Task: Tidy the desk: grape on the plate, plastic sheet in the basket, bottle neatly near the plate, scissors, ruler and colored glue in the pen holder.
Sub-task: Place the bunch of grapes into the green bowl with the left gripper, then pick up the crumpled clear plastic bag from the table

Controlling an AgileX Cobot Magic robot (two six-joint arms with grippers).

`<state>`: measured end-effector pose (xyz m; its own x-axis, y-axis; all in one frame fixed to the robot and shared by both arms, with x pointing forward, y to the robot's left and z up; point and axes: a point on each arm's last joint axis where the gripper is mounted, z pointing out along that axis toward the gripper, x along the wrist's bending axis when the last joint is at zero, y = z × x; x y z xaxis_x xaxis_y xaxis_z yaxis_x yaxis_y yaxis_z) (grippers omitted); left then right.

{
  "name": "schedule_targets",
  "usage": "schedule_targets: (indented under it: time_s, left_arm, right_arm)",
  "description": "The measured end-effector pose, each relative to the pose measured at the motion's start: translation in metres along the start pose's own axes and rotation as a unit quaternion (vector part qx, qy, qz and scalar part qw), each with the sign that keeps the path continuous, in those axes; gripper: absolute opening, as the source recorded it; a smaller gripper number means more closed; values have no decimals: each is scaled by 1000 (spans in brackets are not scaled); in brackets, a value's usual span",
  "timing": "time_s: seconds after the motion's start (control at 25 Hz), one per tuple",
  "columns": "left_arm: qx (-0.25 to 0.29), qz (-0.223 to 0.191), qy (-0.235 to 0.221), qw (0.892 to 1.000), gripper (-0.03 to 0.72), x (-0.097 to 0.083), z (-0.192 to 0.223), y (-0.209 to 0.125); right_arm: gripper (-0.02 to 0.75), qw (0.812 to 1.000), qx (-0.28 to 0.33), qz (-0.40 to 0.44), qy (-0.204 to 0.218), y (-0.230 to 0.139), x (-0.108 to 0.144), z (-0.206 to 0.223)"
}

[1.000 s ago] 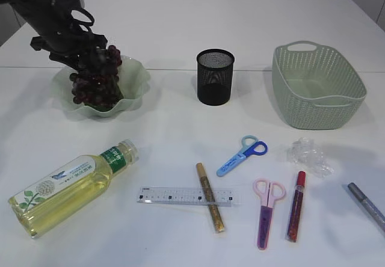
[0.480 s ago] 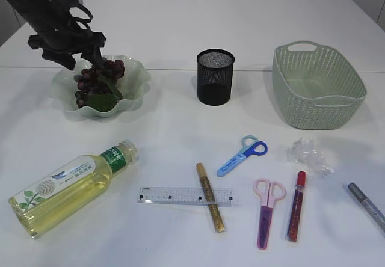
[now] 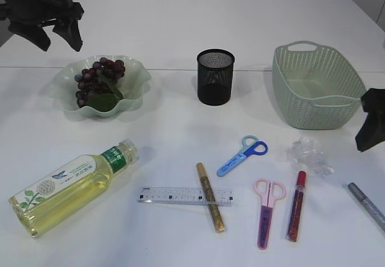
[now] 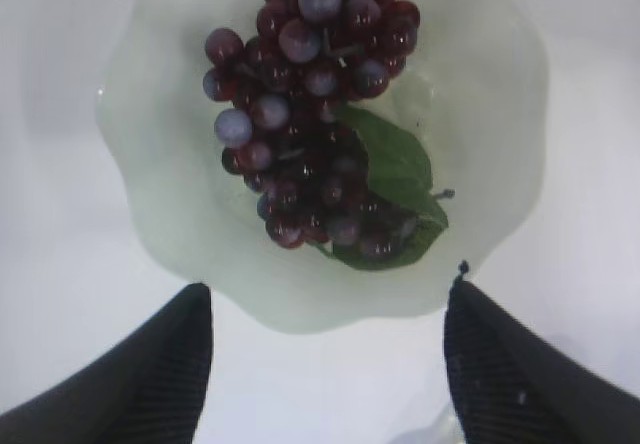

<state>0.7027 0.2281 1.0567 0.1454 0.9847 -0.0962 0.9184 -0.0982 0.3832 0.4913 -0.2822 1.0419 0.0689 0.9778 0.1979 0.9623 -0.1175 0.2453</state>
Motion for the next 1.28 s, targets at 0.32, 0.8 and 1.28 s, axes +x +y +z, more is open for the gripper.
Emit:
schedule_targets:
  time_s: [0.32,0.8,1.28]
  left_arm:
    - [13,7,16,1000,527,2,-12,-4]
    - [8,5,18,1000,527,2,-19,-4]
    - [8,5,18,1000,519,2,-19,-4]
  right_arm:
    - [512,997,19,-68,-12,34,23,49]
    - [545,994,28,-99,-42,74,25,107]
    - [545,992,40,-109,-58,84,18,153]
